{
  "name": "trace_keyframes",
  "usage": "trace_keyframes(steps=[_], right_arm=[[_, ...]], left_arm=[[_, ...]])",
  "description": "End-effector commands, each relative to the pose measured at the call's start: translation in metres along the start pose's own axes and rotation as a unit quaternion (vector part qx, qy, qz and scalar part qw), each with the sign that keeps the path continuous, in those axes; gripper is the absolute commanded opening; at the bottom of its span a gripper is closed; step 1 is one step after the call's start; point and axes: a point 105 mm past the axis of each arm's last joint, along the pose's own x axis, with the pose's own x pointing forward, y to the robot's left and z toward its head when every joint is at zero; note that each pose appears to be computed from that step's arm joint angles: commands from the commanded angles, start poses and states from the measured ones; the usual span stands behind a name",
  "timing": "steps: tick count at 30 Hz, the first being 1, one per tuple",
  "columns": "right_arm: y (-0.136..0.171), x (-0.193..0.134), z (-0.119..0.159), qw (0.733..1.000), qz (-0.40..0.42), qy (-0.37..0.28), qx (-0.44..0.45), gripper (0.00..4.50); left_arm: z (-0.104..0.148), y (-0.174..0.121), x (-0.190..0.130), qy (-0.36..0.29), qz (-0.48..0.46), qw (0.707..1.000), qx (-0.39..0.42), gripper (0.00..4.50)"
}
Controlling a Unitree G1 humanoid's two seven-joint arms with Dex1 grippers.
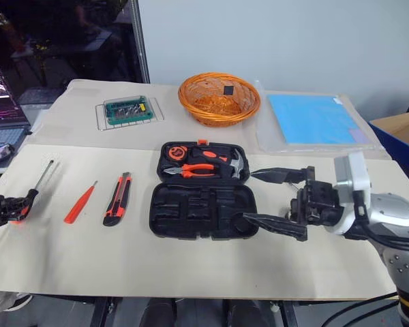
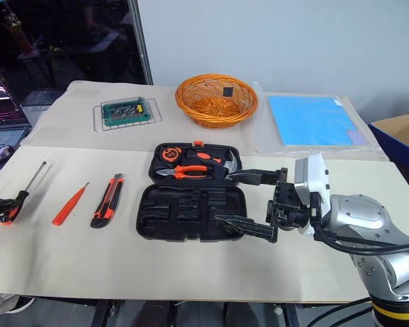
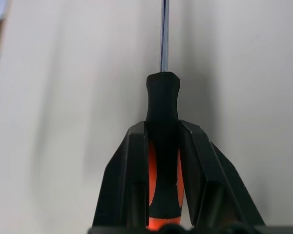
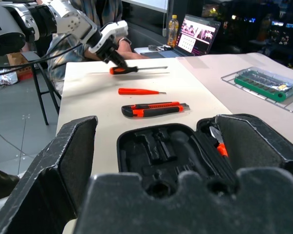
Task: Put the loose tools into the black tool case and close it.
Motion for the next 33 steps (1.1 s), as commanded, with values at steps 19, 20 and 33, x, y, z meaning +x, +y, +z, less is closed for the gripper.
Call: trace_keyframes(steps=[19,20,33], right_arm=[[0.016,-0.061,-0.007,0.985,-0.140,0.092,-0.037,4.50],[0.019,-0.059,-0.006,0.985,-0.140,0.089,-0.037,4.50],[0.019,-0.039,0.000,0.992,-0.115,0.045,-0.033,4.50]], left_arm=[[0.106,-0.291,0.040,-0.082,-0.417,0.819,0.387,0.36],[0.112,-0.287,0.041,-0.093,-0.415,0.828,0.364,0.36],[0.069,-0.144,0.046,-0.007,-0.241,0.947,0.214,3.99]])
